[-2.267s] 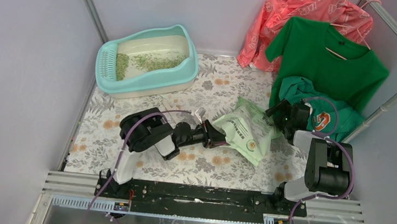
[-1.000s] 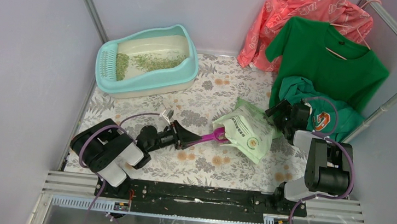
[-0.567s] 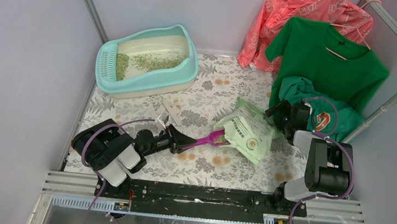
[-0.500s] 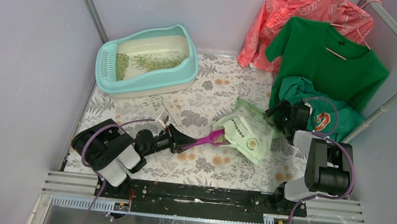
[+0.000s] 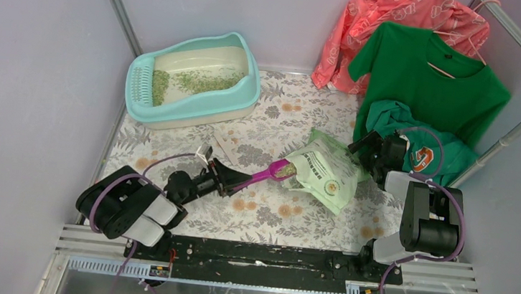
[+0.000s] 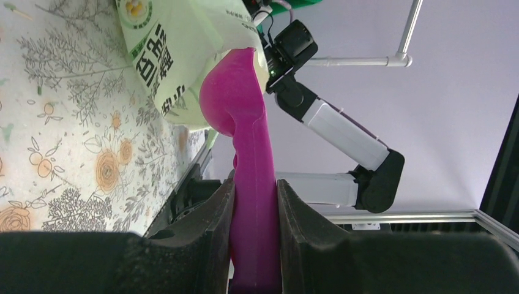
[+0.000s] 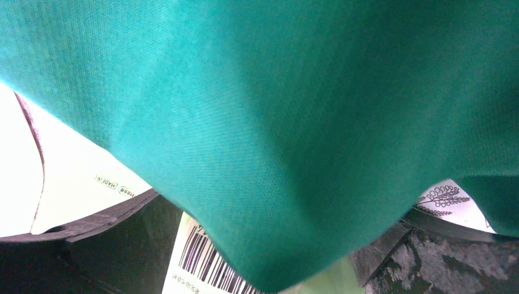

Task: Fill the litter box with clean litter
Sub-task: 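Scoop the cat litter from the cat litter bag.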

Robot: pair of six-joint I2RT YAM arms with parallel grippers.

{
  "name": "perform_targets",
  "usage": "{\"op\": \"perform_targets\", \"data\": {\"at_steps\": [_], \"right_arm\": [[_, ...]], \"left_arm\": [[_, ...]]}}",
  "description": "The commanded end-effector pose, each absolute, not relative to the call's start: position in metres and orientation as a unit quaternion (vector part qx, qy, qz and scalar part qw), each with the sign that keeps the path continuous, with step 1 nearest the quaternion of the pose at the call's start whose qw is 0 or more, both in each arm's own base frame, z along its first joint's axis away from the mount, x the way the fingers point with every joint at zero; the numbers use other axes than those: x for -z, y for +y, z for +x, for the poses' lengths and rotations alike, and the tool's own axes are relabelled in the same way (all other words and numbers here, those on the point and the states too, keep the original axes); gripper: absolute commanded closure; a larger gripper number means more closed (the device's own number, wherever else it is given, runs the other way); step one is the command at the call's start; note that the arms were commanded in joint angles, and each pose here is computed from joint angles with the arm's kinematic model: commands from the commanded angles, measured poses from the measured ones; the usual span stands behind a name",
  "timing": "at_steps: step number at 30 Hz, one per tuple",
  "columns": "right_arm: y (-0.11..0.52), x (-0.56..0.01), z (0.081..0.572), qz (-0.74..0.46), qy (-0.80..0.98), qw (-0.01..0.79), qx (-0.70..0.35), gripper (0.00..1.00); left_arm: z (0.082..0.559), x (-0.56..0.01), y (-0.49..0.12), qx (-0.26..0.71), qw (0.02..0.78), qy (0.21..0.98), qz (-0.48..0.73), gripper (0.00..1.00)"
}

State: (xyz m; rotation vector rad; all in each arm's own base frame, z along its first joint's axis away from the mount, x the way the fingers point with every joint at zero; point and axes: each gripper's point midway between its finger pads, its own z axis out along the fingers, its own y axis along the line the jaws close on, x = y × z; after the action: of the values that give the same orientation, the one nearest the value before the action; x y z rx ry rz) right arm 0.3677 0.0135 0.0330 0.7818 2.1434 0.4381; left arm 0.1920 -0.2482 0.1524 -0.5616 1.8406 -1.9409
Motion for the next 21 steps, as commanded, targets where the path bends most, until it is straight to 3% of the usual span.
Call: {"op": "perform_targets", "data": {"at_steps": [1,21], "right_arm": [[0.020,-0.006,0.339,0.315,0.871,0.337,-0.167,0.00],[0.022,-0.005,0.340,0.312,0.873,0.333,-0.170,0.00]], "left_arm": [[0.169,-0.141,-0.226,0.691,0.204,0.661,-0.212,0.95],[0.160,-0.114,-0.215,0.659,0.178,0.690,-0.242,0.96]]}}
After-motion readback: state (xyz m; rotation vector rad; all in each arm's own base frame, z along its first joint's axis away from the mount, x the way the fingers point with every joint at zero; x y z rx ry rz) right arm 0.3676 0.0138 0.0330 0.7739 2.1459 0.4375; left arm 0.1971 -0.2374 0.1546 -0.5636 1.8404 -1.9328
